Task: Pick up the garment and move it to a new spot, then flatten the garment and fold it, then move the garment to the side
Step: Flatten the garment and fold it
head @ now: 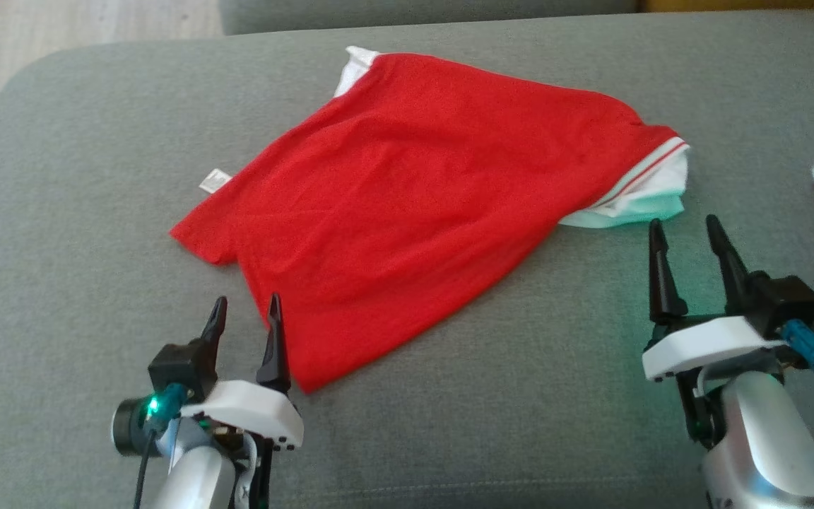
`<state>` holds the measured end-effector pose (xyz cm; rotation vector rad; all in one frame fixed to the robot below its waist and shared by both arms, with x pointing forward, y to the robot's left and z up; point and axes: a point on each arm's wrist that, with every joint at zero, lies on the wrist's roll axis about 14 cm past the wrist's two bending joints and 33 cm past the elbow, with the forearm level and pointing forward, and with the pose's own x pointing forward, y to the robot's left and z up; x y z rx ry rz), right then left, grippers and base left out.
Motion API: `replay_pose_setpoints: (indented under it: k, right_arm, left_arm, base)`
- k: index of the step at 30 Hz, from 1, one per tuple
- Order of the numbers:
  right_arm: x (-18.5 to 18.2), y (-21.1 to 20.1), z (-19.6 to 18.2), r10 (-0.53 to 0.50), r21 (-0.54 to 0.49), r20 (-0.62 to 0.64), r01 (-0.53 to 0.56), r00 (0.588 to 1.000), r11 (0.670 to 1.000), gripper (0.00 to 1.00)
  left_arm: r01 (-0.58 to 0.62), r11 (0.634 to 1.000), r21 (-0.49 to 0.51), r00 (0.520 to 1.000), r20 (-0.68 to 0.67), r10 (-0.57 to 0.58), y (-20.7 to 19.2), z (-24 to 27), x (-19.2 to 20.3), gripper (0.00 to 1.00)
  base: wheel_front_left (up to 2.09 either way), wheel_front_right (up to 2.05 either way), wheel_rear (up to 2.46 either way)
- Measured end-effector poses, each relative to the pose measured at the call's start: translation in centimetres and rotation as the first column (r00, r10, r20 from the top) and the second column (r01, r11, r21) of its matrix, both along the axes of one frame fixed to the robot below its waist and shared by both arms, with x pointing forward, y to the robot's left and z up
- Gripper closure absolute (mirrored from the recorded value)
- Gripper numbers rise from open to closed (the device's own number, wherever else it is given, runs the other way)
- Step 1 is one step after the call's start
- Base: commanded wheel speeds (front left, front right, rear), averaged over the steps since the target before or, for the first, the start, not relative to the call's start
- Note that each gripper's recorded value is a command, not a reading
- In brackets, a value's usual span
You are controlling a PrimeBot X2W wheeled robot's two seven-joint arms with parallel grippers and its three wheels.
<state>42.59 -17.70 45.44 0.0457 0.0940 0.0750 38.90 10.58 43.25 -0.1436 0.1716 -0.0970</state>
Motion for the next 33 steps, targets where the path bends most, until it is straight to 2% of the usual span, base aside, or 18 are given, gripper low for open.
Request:
replay_pose_setpoints:
  k: [3,10,19,20,21,22,23,24,29,33]
  right_arm:
    - [-0.6,0.0,-0.2,-0.007,0.031,-0.007,0.007,1.0,1.0,0.0]
    - [-0.9,-1.0,-0.5,-0.035,0.031,-0.013,0.035,0.999,0.999,0.0]
    - [-1.0,-1.4,-0.6,-0.047,0.029,-0.016,0.048,0.999,0.998,0.0]
    - [-1.0,-1.4,-0.7,-0.047,0.029,-0.017,0.048,0.999,0.998,0.0]
    - [-1.0,-1.4,-0.7,-0.047,0.029,-0.018,0.047,0.999,0.998,0.0]
    - [-0.9,-1.4,-0.7,-0.047,0.031,-0.017,0.048,0.999,0.998,0.0]
    - [-0.9,-1.4,-0.6,-0.05,0.039,-0.016,0.05,0.999,0.998,0.0]
    - [-0.8,-1.5,-0.6,-0.052,0.044,-0.015,0.052,0.999,0.998,0.0]
    - [-0.4,-1.4,-0.4,-0.05,0.046,-0.008,0.051,0.999,0.998,0.0]
    - [-0.4,-1.4,-0.8,-0.05,0.048,-0.02,0.051,0.999,0.998,0.0]
  left_arm:
    - [0.025,0.999,-0.024,0.998,-0.049,-0.026,-0.8,-1.4,-0.2,0.0]
    - [0.054,0.996,-0.069,0.983,-0.173,-0.065,-2.1,-5.0,-0.8,0.0]
    - [0.073,0.992,-0.099,0.972,-0.216,-0.093,-3.0,-6.1,-0.7,0.0]
    - [0.078,0.992,-0.099,0.972,-0.215,-0.098,-3.2,-6.0,-0.7,0.06]
    - [0.082,0.992,-0.099,0.972,-0.213,-0.101,-3.3,-6.0,-0.6,0.33]
    - [0.083,0.992,-0.1,0.972,-0.209,-0.103,-3.3,-5.9,-0.5,0.56]
    - [0.085,0.991,-0.1,0.973,-0.204,-0.104,-3.4,-5.7,-0.3,0.85]
    - [0.085,0.991,-0.102,0.975,-0.196,-0.104,-3.4,-5.5,-0.1,1.0]
    - [0.096,0.991,-0.098,0.986,-0.128,-0.109,-3.6,-3.7,0.9,1.0]
    - [0.087,0.992,-0.092,0.996,-0.021,-0.089,-3.2,-0.7,2.9,1.0]
  base:
    - [0.0,0.0,0.0]
    - [0.0,0.0,0.0]
    - [0.0,0.0,0.0]
    - [0.0,0.0,0.0]
    - [0.0,0.0,0.0]
    - [0.0,0.0,0.0]
    - [0.0,0.0,0.0]
    - [0.0,0.0,0.0]
    - [0.0,0.0,0.0]
    - [0.0,0.0,0.0]
